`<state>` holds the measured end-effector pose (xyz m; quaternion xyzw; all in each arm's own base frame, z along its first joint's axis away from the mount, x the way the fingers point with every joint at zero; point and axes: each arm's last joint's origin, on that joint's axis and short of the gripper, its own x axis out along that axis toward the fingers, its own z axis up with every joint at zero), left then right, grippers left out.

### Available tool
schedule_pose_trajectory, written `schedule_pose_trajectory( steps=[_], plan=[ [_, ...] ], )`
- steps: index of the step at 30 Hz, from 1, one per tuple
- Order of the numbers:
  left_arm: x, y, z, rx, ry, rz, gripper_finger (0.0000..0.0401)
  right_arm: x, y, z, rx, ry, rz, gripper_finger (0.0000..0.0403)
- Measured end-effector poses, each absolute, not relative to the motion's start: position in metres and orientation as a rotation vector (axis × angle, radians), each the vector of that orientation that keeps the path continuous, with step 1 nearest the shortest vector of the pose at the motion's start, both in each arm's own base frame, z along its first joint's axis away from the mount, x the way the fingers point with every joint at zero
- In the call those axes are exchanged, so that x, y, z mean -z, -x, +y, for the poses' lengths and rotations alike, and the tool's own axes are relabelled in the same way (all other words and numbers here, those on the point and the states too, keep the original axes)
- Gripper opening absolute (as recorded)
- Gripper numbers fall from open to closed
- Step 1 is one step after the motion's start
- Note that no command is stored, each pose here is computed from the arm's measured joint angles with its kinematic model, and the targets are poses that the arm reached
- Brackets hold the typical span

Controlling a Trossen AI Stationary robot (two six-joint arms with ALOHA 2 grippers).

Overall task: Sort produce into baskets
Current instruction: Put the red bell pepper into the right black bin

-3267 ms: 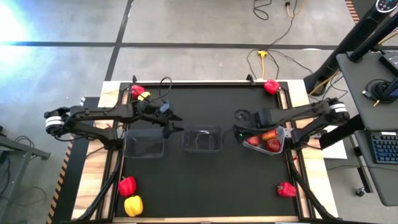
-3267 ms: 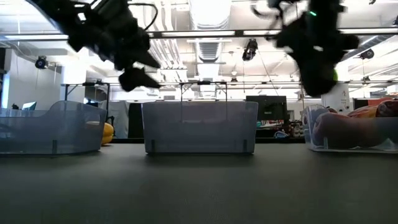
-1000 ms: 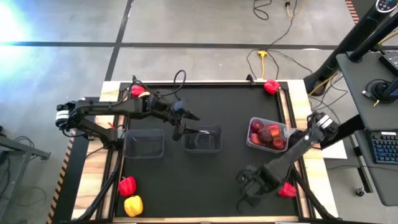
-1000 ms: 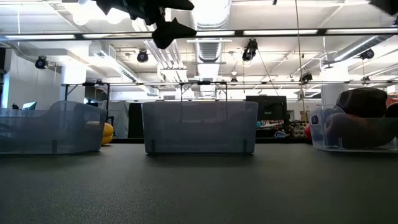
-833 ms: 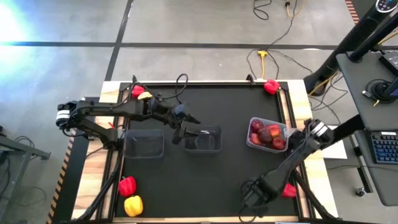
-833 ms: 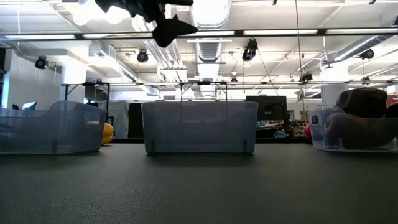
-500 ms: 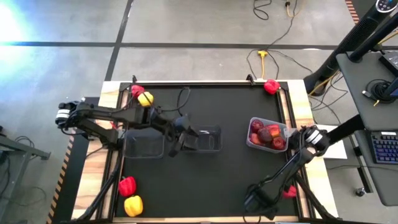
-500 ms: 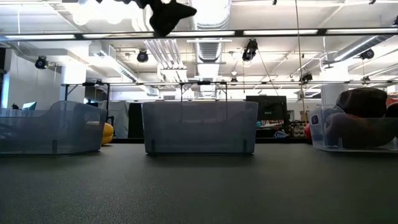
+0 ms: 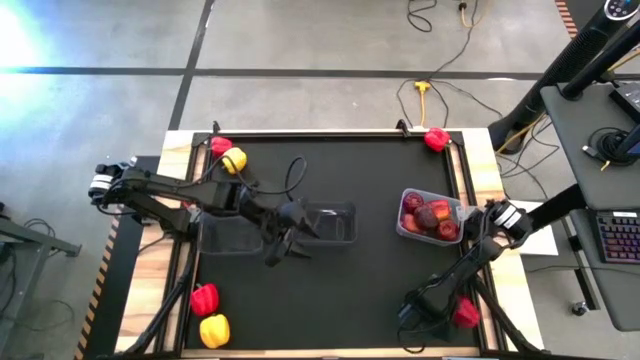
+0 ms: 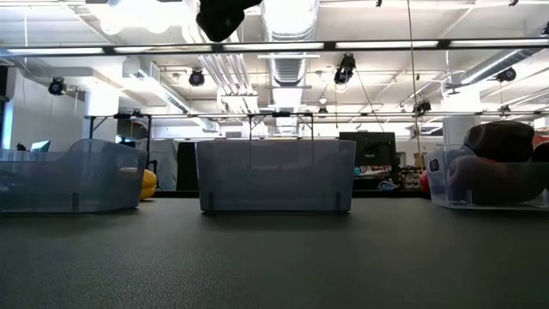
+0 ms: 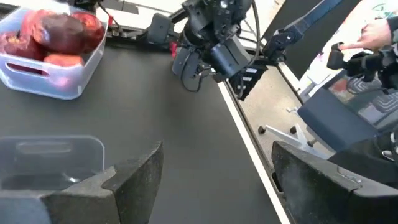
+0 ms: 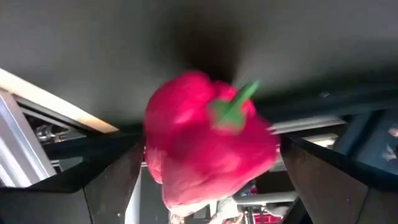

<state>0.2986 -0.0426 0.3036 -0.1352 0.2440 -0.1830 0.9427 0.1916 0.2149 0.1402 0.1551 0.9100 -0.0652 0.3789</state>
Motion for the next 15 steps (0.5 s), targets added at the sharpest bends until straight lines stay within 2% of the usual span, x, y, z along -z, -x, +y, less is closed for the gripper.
schedule_pose_trajectory(
  steps=[6,15],
  plan=[
    [-0.301,-0.297,-0.044,0.368,0.298,0.528,0.0282,-0.124,-0.179,0.203,0.220,-0.381,2.369,0.0368],
    [-0.301,-0.298,-0.043,0.363,0.304,0.527,0.0282,-0.123,-0.179,0.205,0.138,-0.407,2.384,0.0365]
  ],
)
